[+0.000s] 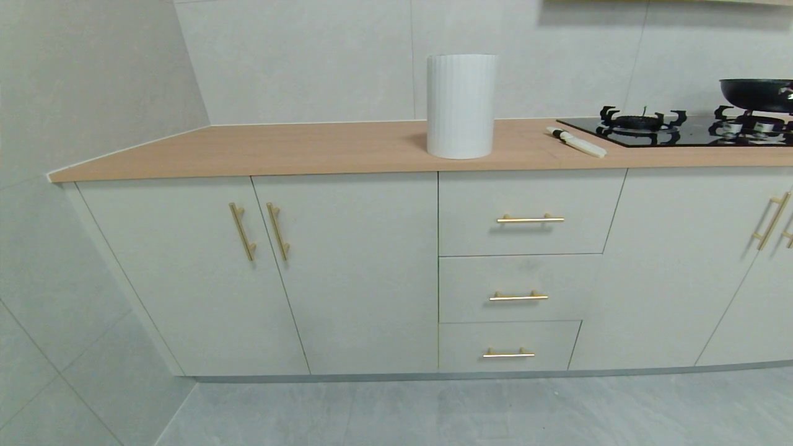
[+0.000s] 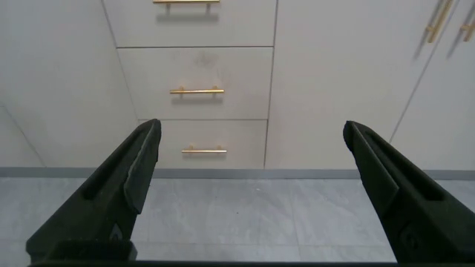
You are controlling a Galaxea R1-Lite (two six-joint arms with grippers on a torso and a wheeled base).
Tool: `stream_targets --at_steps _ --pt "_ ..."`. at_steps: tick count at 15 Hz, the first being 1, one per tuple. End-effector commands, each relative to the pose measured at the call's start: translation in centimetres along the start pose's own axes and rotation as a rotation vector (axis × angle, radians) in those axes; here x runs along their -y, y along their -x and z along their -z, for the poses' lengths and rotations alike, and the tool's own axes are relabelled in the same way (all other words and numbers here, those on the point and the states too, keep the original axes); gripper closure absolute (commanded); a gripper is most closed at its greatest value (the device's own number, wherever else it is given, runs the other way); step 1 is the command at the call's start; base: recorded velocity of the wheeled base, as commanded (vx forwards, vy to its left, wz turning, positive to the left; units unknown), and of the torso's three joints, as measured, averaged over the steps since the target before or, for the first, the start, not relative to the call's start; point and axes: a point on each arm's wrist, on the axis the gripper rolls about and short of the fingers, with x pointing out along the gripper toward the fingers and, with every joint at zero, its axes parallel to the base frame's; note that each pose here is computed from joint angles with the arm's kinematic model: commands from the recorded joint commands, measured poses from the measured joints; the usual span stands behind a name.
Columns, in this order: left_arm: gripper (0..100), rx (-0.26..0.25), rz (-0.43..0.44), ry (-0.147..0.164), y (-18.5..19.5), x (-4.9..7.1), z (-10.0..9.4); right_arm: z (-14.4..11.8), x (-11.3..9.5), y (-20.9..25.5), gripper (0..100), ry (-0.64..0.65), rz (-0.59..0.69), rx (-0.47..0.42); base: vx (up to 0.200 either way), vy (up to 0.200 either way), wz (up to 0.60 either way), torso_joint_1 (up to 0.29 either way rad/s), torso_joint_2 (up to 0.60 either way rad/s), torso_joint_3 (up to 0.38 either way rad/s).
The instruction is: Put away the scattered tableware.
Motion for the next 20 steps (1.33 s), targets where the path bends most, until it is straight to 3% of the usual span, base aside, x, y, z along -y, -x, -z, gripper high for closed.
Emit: stream_targets --at_steps 1,20 --pt "0 0.0 0.0 0.002 0.0 0.0 0.01 -0.02 0.0 -0.02 0 0.001 -0.001 -0.002 0.0 0.0 0.0 0.0 0.0 0.0" --pt "0 0.0 0.0 0.002 0.0 0.0 0.01 0.0 -0.01 -0.02 0 -0.001 -0.004 -0.004 0.2 0.0 0.0 0.002 0.0 0.001"
